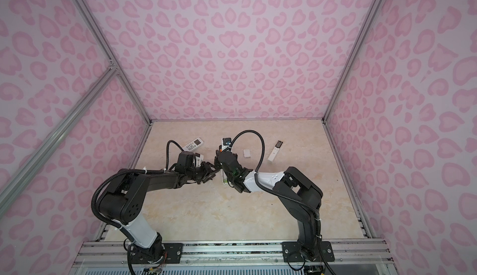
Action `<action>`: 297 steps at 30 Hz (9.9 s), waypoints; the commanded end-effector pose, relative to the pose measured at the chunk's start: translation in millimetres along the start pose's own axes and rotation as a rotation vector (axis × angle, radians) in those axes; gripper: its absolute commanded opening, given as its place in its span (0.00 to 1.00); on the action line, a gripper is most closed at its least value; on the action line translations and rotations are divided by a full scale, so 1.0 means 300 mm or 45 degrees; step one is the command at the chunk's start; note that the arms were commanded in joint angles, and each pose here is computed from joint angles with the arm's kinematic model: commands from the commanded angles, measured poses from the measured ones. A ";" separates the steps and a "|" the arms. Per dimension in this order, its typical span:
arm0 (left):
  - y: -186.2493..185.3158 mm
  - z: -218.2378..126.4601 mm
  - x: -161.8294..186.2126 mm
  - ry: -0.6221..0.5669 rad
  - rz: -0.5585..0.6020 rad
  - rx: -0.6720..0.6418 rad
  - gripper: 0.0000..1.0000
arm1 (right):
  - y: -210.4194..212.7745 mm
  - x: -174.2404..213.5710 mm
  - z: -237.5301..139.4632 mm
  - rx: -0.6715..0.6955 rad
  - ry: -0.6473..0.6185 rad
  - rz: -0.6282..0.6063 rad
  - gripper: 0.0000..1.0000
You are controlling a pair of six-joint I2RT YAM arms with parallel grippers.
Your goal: Unload the batteries from the remote control
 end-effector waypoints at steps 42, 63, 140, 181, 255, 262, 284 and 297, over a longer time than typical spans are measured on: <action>0.032 0.103 -0.063 0.047 0.038 -0.083 0.52 | -0.028 -0.034 -0.060 0.142 -0.027 -0.291 0.00; -0.099 0.003 -0.082 0.012 0.165 -0.011 0.52 | -0.025 -0.095 -0.099 -0.002 -0.062 -0.144 0.00; 0.012 -0.145 0.116 0.003 -0.038 0.036 0.37 | 0.128 -0.054 0.076 -0.604 -0.055 -0.289 0.00; 0.038 0.010 0.175 0.053 -0.130 -0.046 0.30 | 0.021 0.004 -0.042 -0.421 -0.150 -0.253 0.00; 0.083 0.057 0.155 0.047 -0.088 -0.102 0.04 | -0.111 -0.016 -0.067 -0.434 -0.106 0.160 0.00; 0.072 0.055 0.152 0.046 -0.082 -0.095 0.04 | -0.129 -0.022 -0.090 -0.412 -0.111 0.153 0.00; -0.063 -0.003 0.140 0.042 0.047 0.007 0.16 | -0.225 0.109 -0.299 -0.177 0.197 0.108 0.00; -0.049 -0.151 0.163 -0.050 0.142 -0.077 0.19 | -0.219 0.124 -0.219 -0.115 0.192 0.036 0.00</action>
Point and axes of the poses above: each gripper's point midway between its finger pads, its own z axis out along the fingers, its own y axis along the line the jaws close on, x = y × z, the point moved 3 cm from there along -z, back along the fingers, and after that the axes turned 3 degrees about -z, right-handed, at the moved point
